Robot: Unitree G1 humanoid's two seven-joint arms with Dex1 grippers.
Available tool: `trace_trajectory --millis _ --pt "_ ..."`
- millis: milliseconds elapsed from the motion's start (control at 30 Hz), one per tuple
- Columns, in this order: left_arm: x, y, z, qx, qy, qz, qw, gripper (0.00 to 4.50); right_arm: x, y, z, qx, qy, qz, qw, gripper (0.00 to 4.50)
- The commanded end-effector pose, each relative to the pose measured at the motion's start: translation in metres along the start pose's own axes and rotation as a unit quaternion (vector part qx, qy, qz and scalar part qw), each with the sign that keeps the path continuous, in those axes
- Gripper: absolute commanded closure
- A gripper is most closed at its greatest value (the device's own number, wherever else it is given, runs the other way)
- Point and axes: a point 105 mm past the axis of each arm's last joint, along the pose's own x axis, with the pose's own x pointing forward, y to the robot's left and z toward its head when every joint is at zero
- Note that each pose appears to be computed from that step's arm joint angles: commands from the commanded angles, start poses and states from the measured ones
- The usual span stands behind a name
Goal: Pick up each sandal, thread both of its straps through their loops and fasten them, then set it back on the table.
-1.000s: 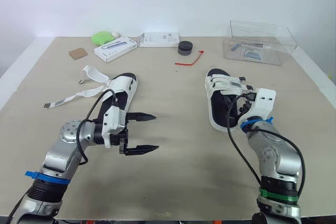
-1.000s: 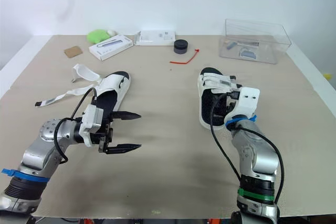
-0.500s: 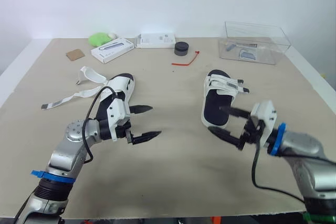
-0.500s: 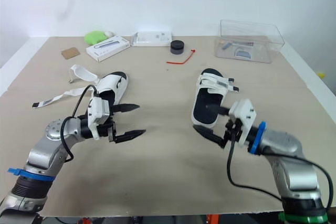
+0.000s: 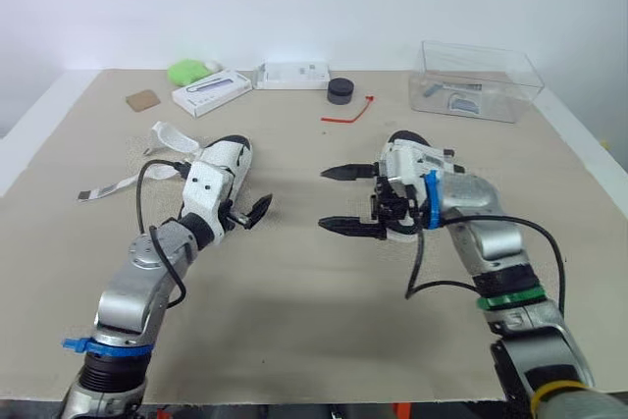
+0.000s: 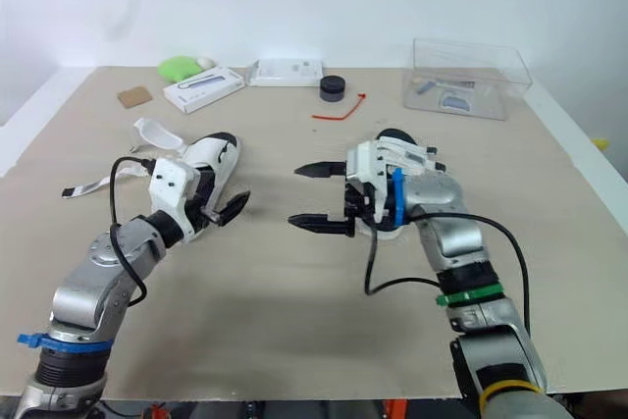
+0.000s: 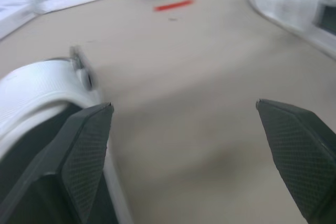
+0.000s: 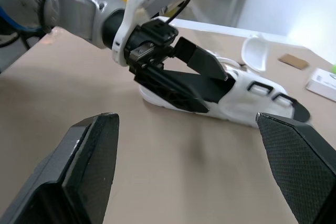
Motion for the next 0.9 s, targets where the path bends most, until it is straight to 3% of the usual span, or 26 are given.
trace_trajectory --millis 33,233,867,900 --pt "-0.003 0.009 0.013 -0.013 -0.013 0.065 0.998 0.00 0.000 -0.004 0.006 -0.025 -0.003 0.006 1.000 0.03" --pt "0.000 0.013 0.004 -0.039 0.006 0.095 0.995 0.00 0.000 -0.005 0.003 -0.030 0.003 0.009 1.000 0.03" --pt "0.069 0.030 0.001 -0.009 0.025 0.063 0.998 0.00 0.002 -0.011 0.016 0.006 -0.022 -0.059 0.998 0.03" --pt "0.070 0.030 0.001 -0.006 0.024 0.059 0.998 0.24 0.002 -0.011 0.016 0.008 -0.023 -0.062 0.998 0.00"
